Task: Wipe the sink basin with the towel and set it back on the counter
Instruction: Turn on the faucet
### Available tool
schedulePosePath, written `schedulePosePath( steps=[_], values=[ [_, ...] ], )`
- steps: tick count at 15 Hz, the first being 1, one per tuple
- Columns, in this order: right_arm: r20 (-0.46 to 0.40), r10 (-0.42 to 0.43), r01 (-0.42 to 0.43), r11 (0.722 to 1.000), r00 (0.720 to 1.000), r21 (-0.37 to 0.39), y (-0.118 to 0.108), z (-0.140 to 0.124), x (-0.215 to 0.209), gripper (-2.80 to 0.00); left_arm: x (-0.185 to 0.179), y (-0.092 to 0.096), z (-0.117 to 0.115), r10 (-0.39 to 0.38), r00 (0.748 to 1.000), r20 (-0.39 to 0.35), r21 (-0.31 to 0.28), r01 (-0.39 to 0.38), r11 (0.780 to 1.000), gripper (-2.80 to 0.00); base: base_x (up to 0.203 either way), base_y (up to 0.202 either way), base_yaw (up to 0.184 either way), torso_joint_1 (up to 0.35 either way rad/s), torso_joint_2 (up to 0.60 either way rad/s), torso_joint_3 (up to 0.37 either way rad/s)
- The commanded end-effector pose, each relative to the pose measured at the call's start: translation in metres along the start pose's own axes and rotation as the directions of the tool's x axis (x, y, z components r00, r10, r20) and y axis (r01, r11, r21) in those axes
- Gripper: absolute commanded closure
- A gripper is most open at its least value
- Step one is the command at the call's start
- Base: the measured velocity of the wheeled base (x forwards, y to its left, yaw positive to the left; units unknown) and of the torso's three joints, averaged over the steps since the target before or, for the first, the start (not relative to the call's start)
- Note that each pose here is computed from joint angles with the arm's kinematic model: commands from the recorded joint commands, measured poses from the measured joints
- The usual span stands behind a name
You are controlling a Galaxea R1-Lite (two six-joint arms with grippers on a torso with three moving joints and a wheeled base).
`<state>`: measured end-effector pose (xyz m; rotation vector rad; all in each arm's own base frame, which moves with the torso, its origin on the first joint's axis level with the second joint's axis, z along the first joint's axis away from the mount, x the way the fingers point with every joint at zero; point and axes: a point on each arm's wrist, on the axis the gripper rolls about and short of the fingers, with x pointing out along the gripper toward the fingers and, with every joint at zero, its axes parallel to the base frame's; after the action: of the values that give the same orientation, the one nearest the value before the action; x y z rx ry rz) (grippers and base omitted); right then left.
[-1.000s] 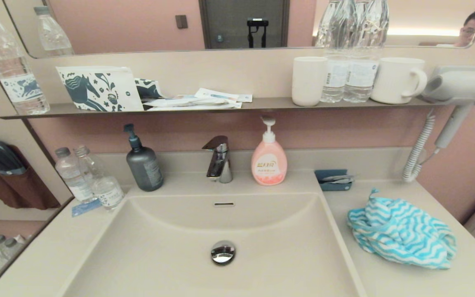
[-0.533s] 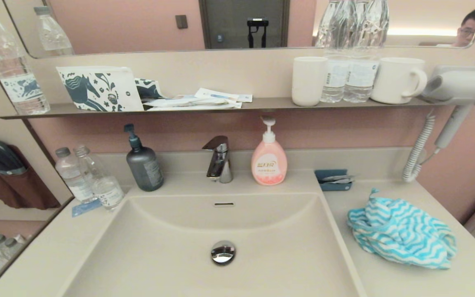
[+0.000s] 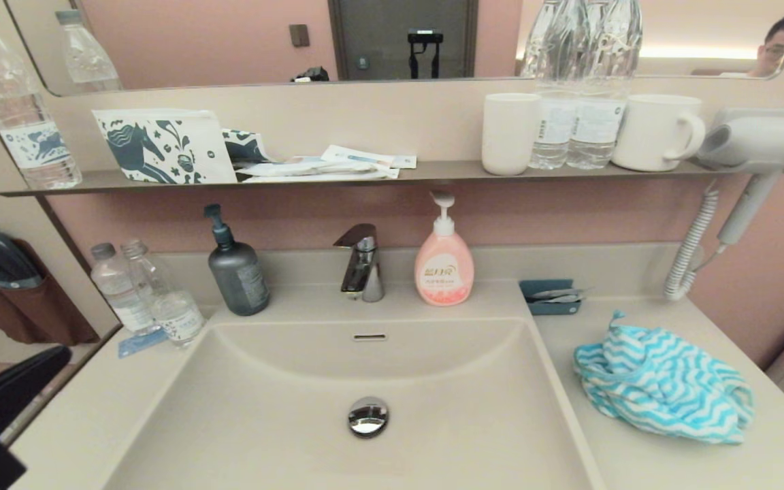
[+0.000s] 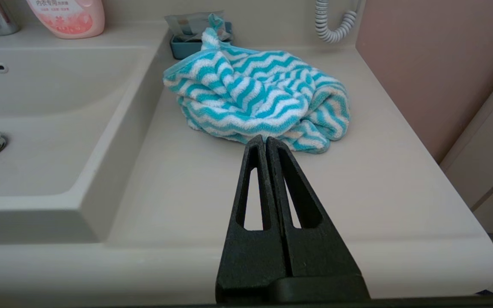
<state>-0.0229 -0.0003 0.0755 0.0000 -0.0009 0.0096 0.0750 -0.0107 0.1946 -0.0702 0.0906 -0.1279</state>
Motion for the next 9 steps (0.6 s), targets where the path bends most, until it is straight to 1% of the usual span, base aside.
schedulePosePath(
  steps=[1, 2, 5, 7, 9],
  values=[
    [0.000, 0.001, -0.001, 1.000, 1.000, 0.000, 0.000, 0.000, 0.000, 0.00, 0.044, -0.005, -0.006, -0.027, 0.991, -0.131, 0.004, 0.028, 1.000, 0.00, 0.000, 0.000, 0.000, 0.000, 0.00, 0.000],
    [-0.001, 0.000, 0.000, 1.000, 1.000, 0.001, 0.000, 0.000, 0.000, 0.00, 0.059, -0.010, -0.007, -0.055, 0.987, -0.150, 0.006, 0.057, 0.998, 0.00, 0.000, 0.000, 0.000, 0.000, 0.00, 0.000],
    [-0.001, 0.001, -0.001, 1.000, 1.000, 0.000, 0.000, 0.000, 0.000, 0.00, 0.097, -0.032, -0.010, -0.146, 0.973, -0.178, 0.017, 0.151, 0.988, 0.00, 0.000, 0.000, 0.000, 0.023, 0.00, 0.001],
    [-0.001, 0.001, -0.001, 1.000, 1.000, 0.000, 0.000, 0.000, 0.000, 0.00, 0.120, -0.050, -0.015, -0.174, 0.968, -0.182, 0.030, 0.183, 0.983, 0.00, 0.000, 0.000, 0.000, 0.000, 0.00, 0.000],
    [-0.001, 0.000, 0.000, 1.000, 1.000, 0.001, 0.000, 0.000, 0.000, 0.00, 0.140, -0.069, -0.017, -0.185, 0.967, -0.174, 0.045, 0.195, 0.980, 0.00, 0.000, 0.000, 0.000, 0.000, 0.00, 0.000]
  ],
)
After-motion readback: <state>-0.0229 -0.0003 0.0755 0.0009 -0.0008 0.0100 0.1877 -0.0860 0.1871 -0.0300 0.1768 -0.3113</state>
